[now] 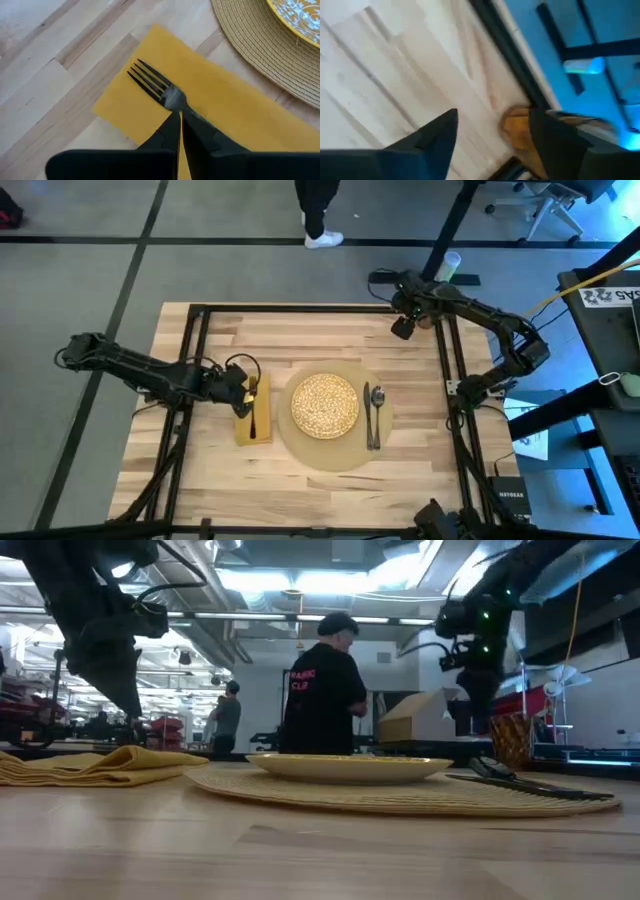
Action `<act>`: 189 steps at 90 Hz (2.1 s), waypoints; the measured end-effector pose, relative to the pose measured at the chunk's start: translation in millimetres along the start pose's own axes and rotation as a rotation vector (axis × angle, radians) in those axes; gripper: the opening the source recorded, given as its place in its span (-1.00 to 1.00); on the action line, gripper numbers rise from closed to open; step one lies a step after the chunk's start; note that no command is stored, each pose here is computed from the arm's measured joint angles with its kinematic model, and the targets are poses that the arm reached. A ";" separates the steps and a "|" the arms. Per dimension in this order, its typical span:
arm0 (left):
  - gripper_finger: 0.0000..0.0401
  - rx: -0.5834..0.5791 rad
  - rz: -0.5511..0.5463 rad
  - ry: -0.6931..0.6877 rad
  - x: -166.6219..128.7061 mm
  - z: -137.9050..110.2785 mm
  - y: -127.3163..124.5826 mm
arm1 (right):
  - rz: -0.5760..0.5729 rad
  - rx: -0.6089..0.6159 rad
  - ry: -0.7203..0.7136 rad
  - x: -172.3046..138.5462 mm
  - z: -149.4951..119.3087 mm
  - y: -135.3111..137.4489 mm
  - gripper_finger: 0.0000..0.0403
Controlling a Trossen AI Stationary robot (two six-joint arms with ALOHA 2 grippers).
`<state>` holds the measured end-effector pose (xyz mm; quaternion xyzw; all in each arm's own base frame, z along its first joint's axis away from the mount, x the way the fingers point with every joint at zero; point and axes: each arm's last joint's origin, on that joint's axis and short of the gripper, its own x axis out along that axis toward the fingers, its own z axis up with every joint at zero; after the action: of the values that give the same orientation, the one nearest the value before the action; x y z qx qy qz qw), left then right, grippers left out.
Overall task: Set table place
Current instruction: Move the brown glass to the top right of the yellow placemat
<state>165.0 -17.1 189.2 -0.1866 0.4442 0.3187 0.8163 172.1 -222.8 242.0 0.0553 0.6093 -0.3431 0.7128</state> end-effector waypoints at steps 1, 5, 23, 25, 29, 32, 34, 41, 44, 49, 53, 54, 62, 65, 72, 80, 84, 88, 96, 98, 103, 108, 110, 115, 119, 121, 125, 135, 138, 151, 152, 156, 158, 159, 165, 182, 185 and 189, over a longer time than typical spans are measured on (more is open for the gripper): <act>-1.00 0.000 0.000 0.000 0.0 0.0 0.0 | -0.005 0.001 0.000 -1.1 0.6 -0.7 0.21; -1.00 -0.003 0.000 0.000 0.0 0.0 0.0 | -0.023 0.006 -0.002 -4.3 2.3 -3.7 0.24; -1.00 -0.004 0.000 0.002 0.0 -0.1 0.1 | -0.035 0.038 0.088 -0.6 -8.6 -16.4 0.24; -1.00 -0.003 0.000 0.001 0.0 -0.1 0.0 | -0.033 0.041 0.099 0.3 -9.9 -17.4 0.24; -1.00 0.001 0.000 0.002 0.0 -0.1 0.1 | -0.030 0.045 0.116 1.7 -11.7 -19.1 0.23; -1.00 0.004 0.000 0.002 0.0 -0.1 0.1 | -0.028 0.048 0.125 2.4 -12.8 -20.0 0.22; -1.00 0.004 0.000 0.002 0.0 -0.1 0.1 | -0.027 0.051 0.129 2.9 -13.5 -21.0 0.21; -1.00 0.004 0.000 0.002 0.0 -0.1 0.1 | -0.029 0.057 0.140 5.3 -14.3 -22.9 0.21; -1.00 0.004 0.000 0.002 0.0 -0.1 0.1 | -0.029 0.062 0.147 6.9 -15.0 -24.5 0.20; -1.00 -0.001 0.000 0.002 0.0 -0.1 0.1 | -0.030 0.071 0.160 10.1 -16.1 -27.2 0.19; -1.00 -0.004 0.000 0.002 0.0 -0.1 0.0 | -0.031 0.076 0.171 12.9 -16.8 -28.9 0.18; -1.00 -0.004 0.000 0.002 0.0 -0.1 0.1 | -0.031 0.079 0.175 13.8 -17.2 -29.7 0.18; -1.00 0.000 -0.001 0.002 0.0 -0.1 0.0 | -0.027 0.075 0.196 19.6 -17.3 -30.3 0.16; -1.00 0.000 -0.001 0.003 0.0 -0.1 0.0 | -0.023 0.068 0.200 21.4 -16.8 -29.6 0.15; -1.00 0.000 0.000 0.003 0.0 -0.2 0.1 | -0.010 0.051 0.219 27.7 -15.8 -28.1 0.13; -1.00 -0.003 0.000 0.003 0.0 -0.2 0.1 | 0.002 0.040 0.241 34.7 -15.1 -26.9 0.09; -1.00 -0.008 -0.001 0.003 0.0 -0.2 0.1 | 0.006 0.035 0.250 37.4 -15.0 -26.5 0.07; -1.00 -0.007 0.000 0.003 0.0 -0.2 0.1 | 0.011 0.021 0.258 40.0 -14.7 -26.1 0.03; -1.00 -0.008 0.000 0.003 0.0 -0.2 0.1 | 0.026 -0.004 0.270 43.2 -14.9 -25.1 -0.07; -1.00 -0.008 0.000 0.003 0.0 -0.2 0.1 | 0.032 -0.011 0.272 43.4 -15.1 -24.9 -0.11; -1.00 -0.008 0.000 0.003 0.0 -0.2 0.1 | 0.061 -0.026 0.271 44.0 -15.4 -23.7 -0.22; -1.00 -0.008 -0.001 0.003 0.0 -0.2 0.1 | 0.088 -0.041 0.267 43.9 -15.7 -22.6 -0.35; -1.00 -0.008 -0.001 0.003 0.0 -0.1 0.0 | 0.095 -0.046 0.266 43.8 -15.7 -22.3 -0.41; -1.00 -0.008 0.000 0.003 0.0 -0.2 0.1 | 0.110 -0.052 0.265 43.7 -16.0 -21.7 -0.57; -1.00 -0.008 0.000 0.003 0.0 -0.2 0.1 | 0.114 -0.069 0.266 43.6 -16.2 -21.5 -0.71; -1.00 -0.008 0.000 0.003 0.0 -0.2 0.1 | 0.115 -0.073 0.266 43.6 -16.3 -21.5 -0.78; -1.00 -0.008 -0.001 0.003 0.0 -0.1 0.0 | 0.117 -0.082 0.265 43.6 -16.2 -21.5 -0.90; -1.00 -0.008 -0.001 0.003 0.0 -0.1 0.0 | 0.142 -0.104 0.264 42.6 -15.8 -18.4 -0.94; -1.00 -0.008 0.000 0.003 0.0 -0.2 0.1 | 0.156 -0.112 0.264 42.0 -15.6 -16.2 -0.93; -1.00 -0.008 -0.001 0.003 0.0 -0.1 0.0 | 0.224 -0.177 0.209 29.6 -11.3 -2.4 -0.98; -1.00 -0.008 -0.001 0.003 0.0 -0.1 0.0 | 0.228 -0.182 0.204 28.4 -10.9 -1.1 -0.98; -1.00 -0.008 0.000 0.003 0.0 -0.2 0.1 | 0.240 -0.200 0.183 23.4 -9.4 3.6 -0.98; -1.00 -0.008 -0.001 0.003 0.0 -0.1 0.0 | 0.251 -0.208 0.170 20.3 -8.8 6.1 -0.98; -1.00 -0.008 -0.001 0.003 0.0 -0.2 0.1 | 0.256 -0.212 0.164 18.7 -8.5 7.4 -0.98; -1.00 -0.008 -0.001 0.002 0.0 -0.1 0.0 | 0.281 -0.237 0.123 8.1 -7.0 15.3 -0.97; -1.00 -0.008 0.000 0.002 0.1 -0.1 0.0 | 0.323 -0.317 0.057 -14.9 -3.8 41.2 -0.99; -1.00 -0.008 0.000 0.002 0.1 -0.1 0.0 | 0.320 -0.318 0.063 -16.5 -3.4 45.5 -0.99; -1.00 -0.008 0.000 0.002 0.1 -0.1 0.0 | 0.310 -0.324 0.074 -18.7 -2.7 52.5 -0.99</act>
<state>164.9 -17.2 189.1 -0.1901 0.4440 0.3201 0.8150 198.7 -173.8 240.5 0.0458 0.6664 -0.1249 0.7336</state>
